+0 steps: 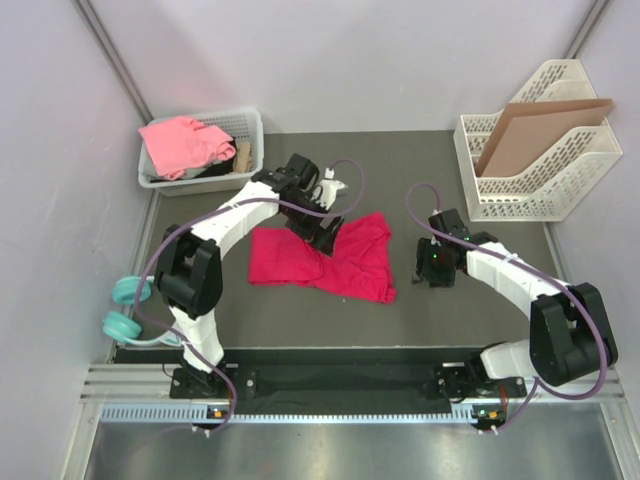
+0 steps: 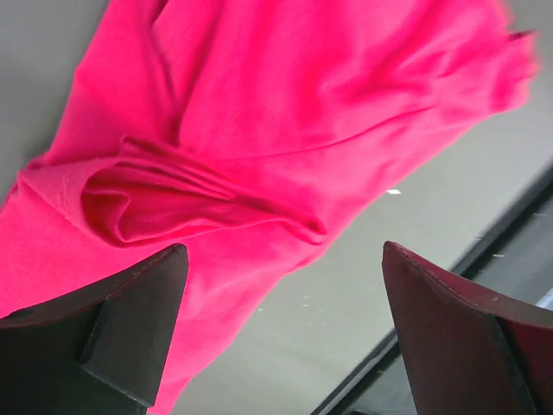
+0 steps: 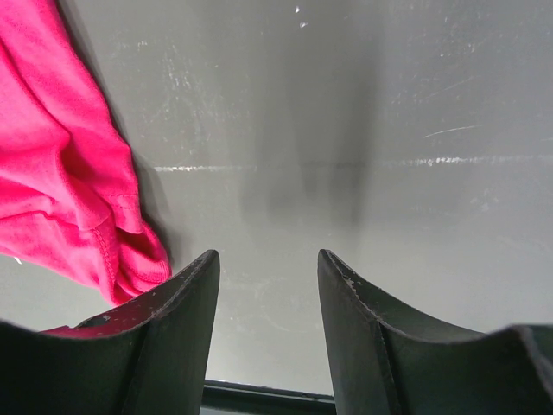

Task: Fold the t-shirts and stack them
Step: Fold the folded rectangular tshirt in 1/3 of the way

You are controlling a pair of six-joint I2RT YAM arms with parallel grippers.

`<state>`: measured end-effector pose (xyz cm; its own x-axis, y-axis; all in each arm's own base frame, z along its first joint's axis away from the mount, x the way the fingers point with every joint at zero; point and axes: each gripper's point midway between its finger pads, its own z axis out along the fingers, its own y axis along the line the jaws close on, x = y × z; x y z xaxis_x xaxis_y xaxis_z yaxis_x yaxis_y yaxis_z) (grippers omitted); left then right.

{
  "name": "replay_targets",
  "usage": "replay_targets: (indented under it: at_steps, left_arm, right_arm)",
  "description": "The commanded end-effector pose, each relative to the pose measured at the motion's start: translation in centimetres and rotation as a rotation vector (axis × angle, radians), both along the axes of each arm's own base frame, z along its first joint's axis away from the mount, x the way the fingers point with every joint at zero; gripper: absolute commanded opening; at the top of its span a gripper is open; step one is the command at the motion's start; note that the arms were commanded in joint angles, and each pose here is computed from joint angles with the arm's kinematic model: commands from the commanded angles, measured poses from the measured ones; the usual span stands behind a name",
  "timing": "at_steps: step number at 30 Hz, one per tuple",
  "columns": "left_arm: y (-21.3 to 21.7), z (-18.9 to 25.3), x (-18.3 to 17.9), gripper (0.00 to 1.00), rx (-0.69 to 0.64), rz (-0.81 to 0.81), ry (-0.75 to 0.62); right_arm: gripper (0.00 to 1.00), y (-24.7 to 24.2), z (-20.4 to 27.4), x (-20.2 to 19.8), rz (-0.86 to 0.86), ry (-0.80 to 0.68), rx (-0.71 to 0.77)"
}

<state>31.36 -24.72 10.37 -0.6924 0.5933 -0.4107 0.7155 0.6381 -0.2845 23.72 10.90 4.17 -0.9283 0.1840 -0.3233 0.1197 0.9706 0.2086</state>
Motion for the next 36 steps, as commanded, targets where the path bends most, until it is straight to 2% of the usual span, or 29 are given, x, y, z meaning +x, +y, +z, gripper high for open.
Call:
replay_targets:
  at_steps: [1,4,5,6,8,11,15,16,18,20,21,22,24,25,27,28,30,32,36]
  left_arm:
    - [0.4,7.2,0.2,0.99,-0.211,0.024,-0.047]
    - [4.6,7.1,2.5,0.99,-0.224,0.142,-0.112]
    - [6.1,7.0,3.1,0.99,-0.212,0.18,-0.143]
    - [9.3,5.2,4.0,0.99,-0.153,0.261,-0.147]
    - [13.2,2.6,3.7,0.98,-0.081,0.31,-0.11]
    - [16.4,-0.7,2.1,0.97,-0.007,0.347,-0.057]
    - [16.9,-2.5,0.7,0.97,-0.014,0.37,-0.018]
    - [16.6,-2.9,0.5,0.97,-0.027,0.374,0.002]
    - [16.2,-3.4,0.5,0.96,-0.048,0.393,0.028]
    - [16.0,-4.2,0.5,0.94,-0.053,0.415,0.059]
    - [16.1,-4.4,0.6,0.94,-0.053,0.424,0.063]
    - [16.1,-4.6,0.6,0.93,-0.053,0.428,0.066]
    - [16.2,-5.2,0.7,0.93,-0.047,0.438,0.054]
    - [16.4,-5.2,0.8,0.92,-0.045,0.444,0.042]
    - [16.4,-5.7,0.8,0.91,-0.052,0.456,0.026]
    - [16.4,-5.4,0.9,0.91,-0.058,0.461,0.011]
    - [16.1,-5.6,0.5,0.9,-0.077,0.458,0.014]
    - [15.9,-5.8,0.3,0.89,-0.087,0.455,0.017]
    - [15.8,-6.2,0.6,0.8,-0.093,0.454,0.023]
  right_arm:
    - [0.5,0.5,1.1,0.7,0.013,-0.045,0.012]
    - [0.5,0.4,1.2,0.8,0.011,-0.047,0.008]
    - [0.49,0.4,1.2,0.8,0.01,-0.048,0.009]
    - [0.49,0.5,1.4,0.8,0.012,-0.049,0.01]
    - [0.49,0.7,1.9,1.0,0.016,-0.064,0.019]
    - [0.5,2.4,3.8,1.7,0.057,-0.111,0.058]
    - [0.53,8.1,7.1,3.4,0.179,-0.187,0.133]
    - [0.54,9.8,9.3,4.8,0.199,-0.235,0.163]
    - [0.57,13.1,9.4,5.3,0.261,-0.221,0.171]
    - [0.57,16.3,11.6,7.0,0.293,-0.256,0.214]
    - [0.57,17.5,10.3,7.6,0.308,-0.216,0.215]
    - [0.57,19.1,11.8,8.7,0.318,-0.244,0.252]
    - [0.57,21.6,10.1,9.5,0.334,-0.183,0.296]
    - [0.56,23.1,11.3,10.5,0.337,-0.197,0.339]
    - [0.56,25.1,9.4,11.0,0.355,-0.135,0.376]
    - [0.56,26.2,10.4,11.9,0.354,-0.153,0.404]
    - [0.56,27.5,8.7,12.2,0.364,-0.106,0.415]
    - [0.55,28.8,9.1,12.8,0.377,-0.112,0.437]
    - [0.55,30.5,8.5,13.1,0.396,-0.085,0.482]
